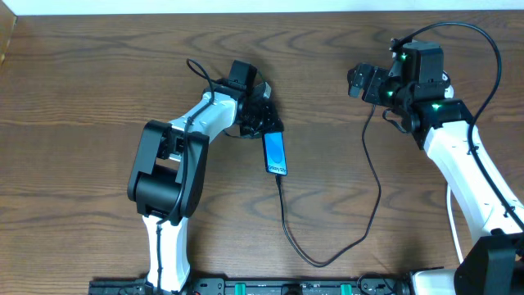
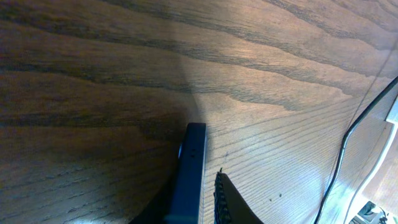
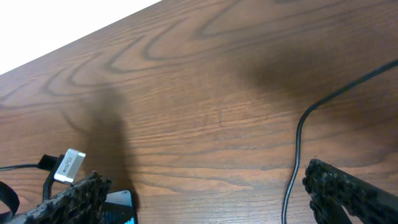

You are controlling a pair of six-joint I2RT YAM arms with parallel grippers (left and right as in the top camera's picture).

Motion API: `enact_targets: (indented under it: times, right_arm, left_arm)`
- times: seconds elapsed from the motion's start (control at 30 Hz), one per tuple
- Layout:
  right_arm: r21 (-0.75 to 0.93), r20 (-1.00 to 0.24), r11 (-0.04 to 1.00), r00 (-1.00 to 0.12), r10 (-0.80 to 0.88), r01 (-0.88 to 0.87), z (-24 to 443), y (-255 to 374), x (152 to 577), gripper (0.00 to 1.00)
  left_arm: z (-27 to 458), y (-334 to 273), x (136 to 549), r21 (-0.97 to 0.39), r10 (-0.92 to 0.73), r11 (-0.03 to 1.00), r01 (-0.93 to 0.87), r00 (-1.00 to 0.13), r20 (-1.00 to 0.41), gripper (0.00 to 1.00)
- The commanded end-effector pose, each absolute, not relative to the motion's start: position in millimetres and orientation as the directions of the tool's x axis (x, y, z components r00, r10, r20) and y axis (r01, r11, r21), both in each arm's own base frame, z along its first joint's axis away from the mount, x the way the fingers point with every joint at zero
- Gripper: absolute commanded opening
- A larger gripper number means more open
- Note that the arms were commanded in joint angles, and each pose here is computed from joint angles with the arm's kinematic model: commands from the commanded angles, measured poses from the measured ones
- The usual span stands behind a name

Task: Plug charger to phone and switch on socket
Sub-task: 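Open the left gripper, release the phone, and lift the arm away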

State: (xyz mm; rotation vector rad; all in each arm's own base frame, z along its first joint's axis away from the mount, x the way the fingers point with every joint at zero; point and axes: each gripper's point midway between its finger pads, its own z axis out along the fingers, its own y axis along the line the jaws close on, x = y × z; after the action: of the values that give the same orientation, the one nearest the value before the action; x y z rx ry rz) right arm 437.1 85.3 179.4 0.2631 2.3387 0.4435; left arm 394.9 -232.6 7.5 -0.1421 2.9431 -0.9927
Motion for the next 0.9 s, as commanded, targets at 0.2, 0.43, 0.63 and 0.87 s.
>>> enact_targets:
  times: [0.2, 0.43, 0.63, 0.87]
  right_arm:
    - [0.377, -0.647, 0.925, -0.7, 0.302, 0.051, 187.4, 82.8, 437.0, 0.99]
    - [0.377, -0.647, 0.925, -0.7, 0.302, 0.051, 187.3, 82.8, 436.9, 0.99]
    - [0.377, -0.647, 0.925, -0.7, 0.302, 0.051, 187.2, 82.8, 436.8, 0.99]
    - [0.376, -0.645, 0.925, -0.702, 0.302, 0.052, 186.8, 82.8, 436.4, 0.99]
  left_arm:
    - [0.3, -230.6, 392.9, -0.583, -0.094, 0.808, -0.083, -0.996, 0.012, 0.52]
    - [-1.5, -228.2, 391.5, -0.57, -0.098, 0.817, -0.09, -0.995, 0.017, 0.69]
    - [-9.5, -215.3, 388.8, -0.503, -0.118, 0.857, -0.113, -0.993, 0.022, 0.74]
    - [-12.8, -209.4, 389.2, -0.47, -0.127, 0.874, -0.119, -0.992, 0.016, 0.77]
